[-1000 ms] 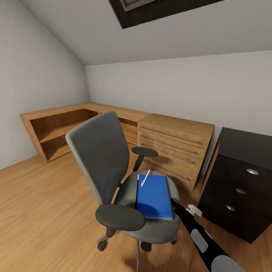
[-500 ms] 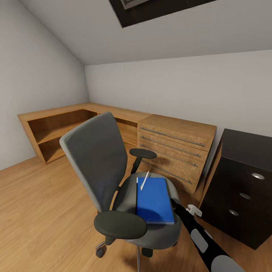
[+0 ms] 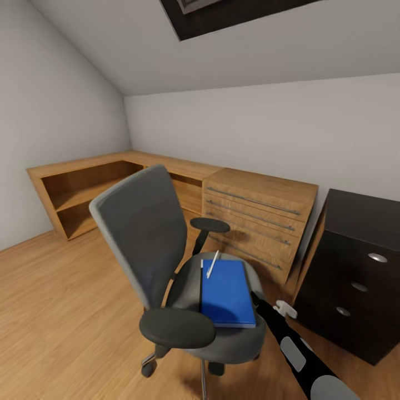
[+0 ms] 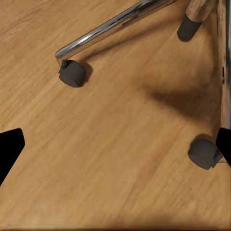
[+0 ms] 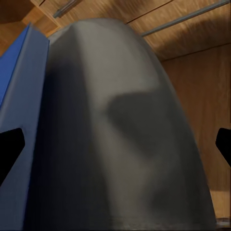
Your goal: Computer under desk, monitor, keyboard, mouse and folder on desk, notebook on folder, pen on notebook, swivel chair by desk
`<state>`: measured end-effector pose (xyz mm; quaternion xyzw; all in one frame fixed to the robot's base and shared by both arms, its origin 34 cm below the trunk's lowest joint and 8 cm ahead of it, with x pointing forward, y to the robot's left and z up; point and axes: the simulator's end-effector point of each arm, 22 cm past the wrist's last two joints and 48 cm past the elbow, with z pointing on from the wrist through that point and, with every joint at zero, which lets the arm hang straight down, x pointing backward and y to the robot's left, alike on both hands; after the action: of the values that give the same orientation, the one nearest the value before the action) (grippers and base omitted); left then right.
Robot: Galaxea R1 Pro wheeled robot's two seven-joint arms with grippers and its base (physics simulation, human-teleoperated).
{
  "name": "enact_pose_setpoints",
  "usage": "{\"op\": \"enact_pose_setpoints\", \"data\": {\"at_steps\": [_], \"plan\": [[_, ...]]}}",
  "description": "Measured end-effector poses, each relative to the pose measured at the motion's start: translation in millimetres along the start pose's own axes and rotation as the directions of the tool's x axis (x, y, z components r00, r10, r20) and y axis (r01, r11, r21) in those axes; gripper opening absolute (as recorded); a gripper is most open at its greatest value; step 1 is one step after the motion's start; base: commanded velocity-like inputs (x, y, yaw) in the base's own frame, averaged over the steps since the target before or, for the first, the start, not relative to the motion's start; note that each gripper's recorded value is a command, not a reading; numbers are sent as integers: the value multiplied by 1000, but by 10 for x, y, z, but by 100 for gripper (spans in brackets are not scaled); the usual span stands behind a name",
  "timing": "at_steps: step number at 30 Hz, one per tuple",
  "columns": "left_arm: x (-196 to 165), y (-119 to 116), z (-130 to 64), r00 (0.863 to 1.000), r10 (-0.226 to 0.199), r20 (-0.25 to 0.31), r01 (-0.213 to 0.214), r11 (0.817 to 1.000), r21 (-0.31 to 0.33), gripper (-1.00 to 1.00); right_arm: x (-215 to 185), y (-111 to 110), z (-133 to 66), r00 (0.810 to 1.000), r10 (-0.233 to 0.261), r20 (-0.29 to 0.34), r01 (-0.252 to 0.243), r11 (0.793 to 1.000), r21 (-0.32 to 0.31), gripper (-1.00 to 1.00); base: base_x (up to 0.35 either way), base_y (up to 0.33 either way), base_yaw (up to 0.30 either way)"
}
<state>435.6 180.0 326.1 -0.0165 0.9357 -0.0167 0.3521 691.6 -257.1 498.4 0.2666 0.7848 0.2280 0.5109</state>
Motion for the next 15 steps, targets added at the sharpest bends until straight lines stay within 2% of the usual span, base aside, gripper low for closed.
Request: {"op": "enact_pose_setpoints", "data": {"at_steps": [8,15], "plan": [[1,0,1,1000,0,0,0,1000,0,100,-4,-1,1,1000,2,1,-2,1000,0,100,-244,0,0],[-7,-5,0,1000,-1,2,1,1000,2,100,-22,-12,-1,1000,0,3,0,1000,1,100,-80,0,0]]}}
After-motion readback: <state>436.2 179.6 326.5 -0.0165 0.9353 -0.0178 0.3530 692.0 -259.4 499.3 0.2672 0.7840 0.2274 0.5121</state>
